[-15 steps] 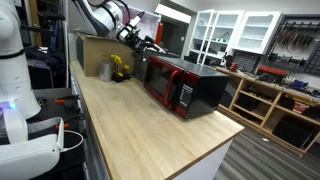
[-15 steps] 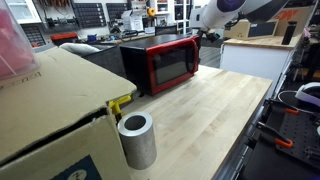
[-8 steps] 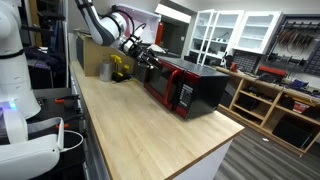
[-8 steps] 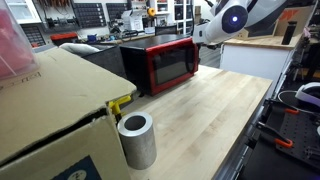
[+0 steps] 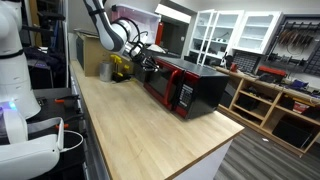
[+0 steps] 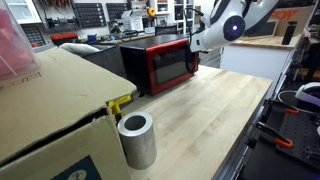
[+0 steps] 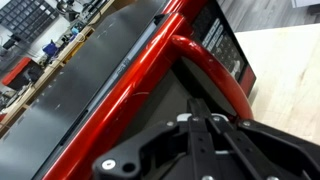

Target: Close the microwave door.

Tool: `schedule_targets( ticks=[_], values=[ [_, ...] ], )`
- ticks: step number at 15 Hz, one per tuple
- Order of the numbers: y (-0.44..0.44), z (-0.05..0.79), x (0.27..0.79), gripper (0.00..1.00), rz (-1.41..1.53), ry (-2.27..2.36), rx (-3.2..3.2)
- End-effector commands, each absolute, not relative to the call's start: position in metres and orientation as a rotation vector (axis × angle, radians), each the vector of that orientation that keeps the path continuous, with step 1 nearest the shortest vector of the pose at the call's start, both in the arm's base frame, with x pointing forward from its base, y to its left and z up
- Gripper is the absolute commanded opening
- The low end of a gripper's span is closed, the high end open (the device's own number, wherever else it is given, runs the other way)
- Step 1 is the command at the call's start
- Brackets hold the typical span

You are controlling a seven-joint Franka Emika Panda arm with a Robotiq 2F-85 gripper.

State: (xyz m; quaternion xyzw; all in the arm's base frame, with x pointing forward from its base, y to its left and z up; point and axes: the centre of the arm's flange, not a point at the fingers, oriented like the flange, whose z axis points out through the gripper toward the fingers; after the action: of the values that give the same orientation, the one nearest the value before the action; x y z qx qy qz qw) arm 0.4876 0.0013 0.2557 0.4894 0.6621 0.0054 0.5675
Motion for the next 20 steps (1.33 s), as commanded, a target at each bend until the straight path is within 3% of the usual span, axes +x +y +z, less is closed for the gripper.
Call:
schedule_targets(
  ticks=[1,20],
  values=[
    [-0.008,0.252,0.518,0.00,0.055,1.629,1.043],
    [-0.060,0.243,0.562,0.00,-0.039,1.708,0.758]
  ],
)
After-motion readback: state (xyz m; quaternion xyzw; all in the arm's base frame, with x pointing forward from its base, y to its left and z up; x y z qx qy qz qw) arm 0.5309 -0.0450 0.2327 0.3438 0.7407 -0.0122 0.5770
